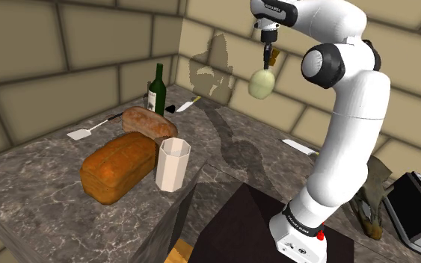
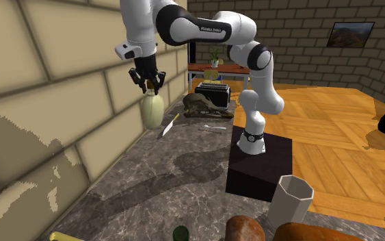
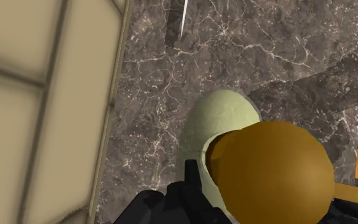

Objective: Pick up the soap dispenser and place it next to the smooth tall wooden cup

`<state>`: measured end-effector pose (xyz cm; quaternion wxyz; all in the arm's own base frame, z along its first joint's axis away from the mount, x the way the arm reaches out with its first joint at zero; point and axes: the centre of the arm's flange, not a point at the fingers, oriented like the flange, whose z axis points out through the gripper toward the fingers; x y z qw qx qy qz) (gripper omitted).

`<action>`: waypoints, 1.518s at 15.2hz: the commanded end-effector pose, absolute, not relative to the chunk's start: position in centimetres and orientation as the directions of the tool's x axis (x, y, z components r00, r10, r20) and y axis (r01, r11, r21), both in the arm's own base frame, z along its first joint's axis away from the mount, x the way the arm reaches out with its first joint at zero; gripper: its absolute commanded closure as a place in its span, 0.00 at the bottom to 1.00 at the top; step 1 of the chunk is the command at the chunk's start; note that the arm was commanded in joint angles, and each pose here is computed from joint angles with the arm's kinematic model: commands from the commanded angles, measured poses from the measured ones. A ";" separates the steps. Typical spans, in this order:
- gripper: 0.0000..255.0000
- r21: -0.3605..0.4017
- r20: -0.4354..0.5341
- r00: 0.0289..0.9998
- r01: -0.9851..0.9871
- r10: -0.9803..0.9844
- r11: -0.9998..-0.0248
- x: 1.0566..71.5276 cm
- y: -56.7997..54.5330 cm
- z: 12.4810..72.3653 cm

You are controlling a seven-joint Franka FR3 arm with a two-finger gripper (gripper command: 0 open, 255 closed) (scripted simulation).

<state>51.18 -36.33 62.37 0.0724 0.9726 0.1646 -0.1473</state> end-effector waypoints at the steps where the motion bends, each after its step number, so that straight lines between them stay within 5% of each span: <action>1: 1.00 0.093 -0.310 0.903 0.341 0.299 -0.935 50.9 -33.6 62.5; 23: 1.00 0.093 -0.310 0.903 0.341 0.299 -0.935 48.3 -4.7 62.5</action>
